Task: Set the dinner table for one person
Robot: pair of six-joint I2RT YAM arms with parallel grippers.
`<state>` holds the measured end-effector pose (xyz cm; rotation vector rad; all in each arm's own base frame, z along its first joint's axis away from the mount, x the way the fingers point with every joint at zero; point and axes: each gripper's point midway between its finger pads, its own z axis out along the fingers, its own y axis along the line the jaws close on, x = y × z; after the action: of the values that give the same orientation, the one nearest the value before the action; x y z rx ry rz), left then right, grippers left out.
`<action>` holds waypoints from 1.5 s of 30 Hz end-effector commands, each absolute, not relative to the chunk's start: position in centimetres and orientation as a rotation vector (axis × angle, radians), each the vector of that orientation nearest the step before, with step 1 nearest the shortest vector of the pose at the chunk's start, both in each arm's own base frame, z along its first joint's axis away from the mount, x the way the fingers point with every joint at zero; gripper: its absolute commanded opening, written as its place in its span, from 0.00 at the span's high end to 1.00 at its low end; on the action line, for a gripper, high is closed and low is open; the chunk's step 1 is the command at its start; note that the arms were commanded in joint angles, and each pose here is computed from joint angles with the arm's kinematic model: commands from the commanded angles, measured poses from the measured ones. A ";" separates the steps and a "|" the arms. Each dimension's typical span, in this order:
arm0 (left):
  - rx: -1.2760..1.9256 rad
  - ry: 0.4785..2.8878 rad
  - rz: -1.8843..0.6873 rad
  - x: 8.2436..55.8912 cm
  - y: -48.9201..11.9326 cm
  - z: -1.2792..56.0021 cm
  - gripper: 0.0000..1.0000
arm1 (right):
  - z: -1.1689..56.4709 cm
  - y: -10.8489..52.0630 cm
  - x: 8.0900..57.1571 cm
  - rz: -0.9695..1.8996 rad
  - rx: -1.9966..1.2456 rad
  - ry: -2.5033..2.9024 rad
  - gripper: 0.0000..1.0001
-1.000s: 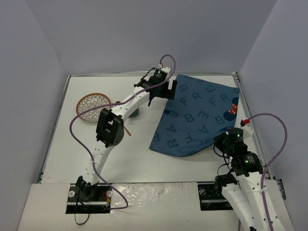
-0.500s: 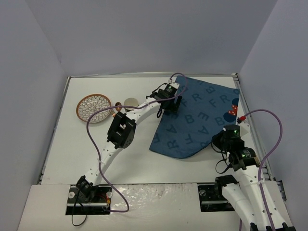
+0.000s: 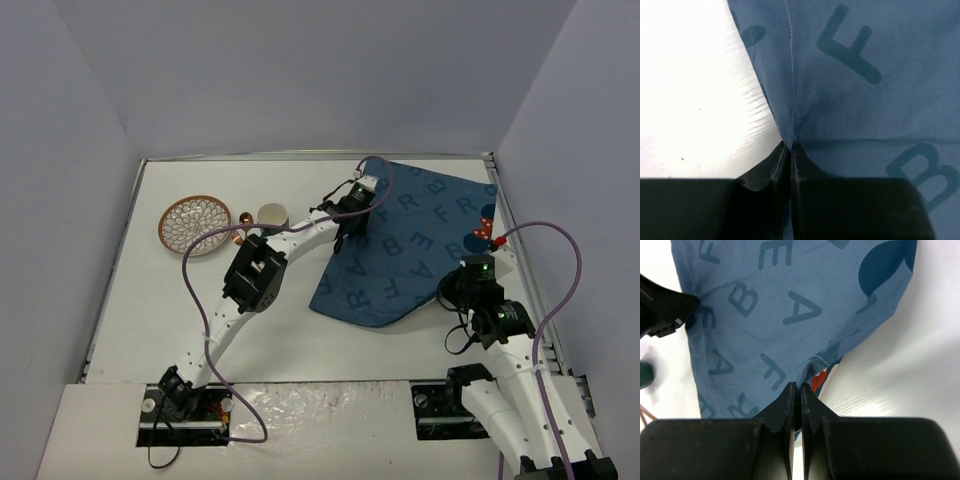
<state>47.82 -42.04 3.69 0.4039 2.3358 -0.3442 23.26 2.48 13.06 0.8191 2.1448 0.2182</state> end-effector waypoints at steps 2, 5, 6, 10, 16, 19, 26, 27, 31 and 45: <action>0.100 2.423 -0.211 49.8 -33.6 4.6 1.00 | 15.6 1.4 27.6 0.121 0.771 2.062 1.00; -0.085 2.391 -0.209 51.2 -29.3 6.5 1.00 | 17.2 0.6 30.1 0.048 0.746 2.056 1.00; -0.126 2.394 -0.203 50.9 -28.1 6.3 1.00 | 17.2 0.2 31.0 0.009 0.750 2.063 1.00; -0.198 2.371 -0.247 49.2 -27.6 7.9 1.00 | 18.6 -3.3 33.1 -0.097 0.821 2.014 1.00; -0.324 2.407 -0.496 43.0 -32.1 6.9 1.00 | 16.3 -7.5 31.6 -0.150 1.061 1.962 0.93; -0.285 2.409 -0.591 40.8 -34.9 7.1 0.87 | 14.9 -8.3 30.3 -0.179 1.103 1.963 0.67; -0.020 2.414 -0.625 41.1 -40.0 8.3 0.62 | 14.5 -7.5 30.2 -0.134 1.025 1.998 0.33; -0.013 2.419 -0.610 41.7 -39.9 8.0 0.58 | 14.9 -7.1 30.5 -0.115 0.991 2.005 0.29; 0.035 2.381 -0.581 42.9 -39.3 10.3 0.32 | 16.4 -5.5 31.6 -0.057 0.876 2.019 0.24; 0.441 2.217 -0.263 52.1 -33.5 14.5 0.09 | 8.2 -0.9 34.8 0.152 0.846 2.174 0.23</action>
<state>48.86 -35.13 12.73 0.2424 2.2997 -0.3668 32.66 -3.62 9.56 0.8905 2.1850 -0.0034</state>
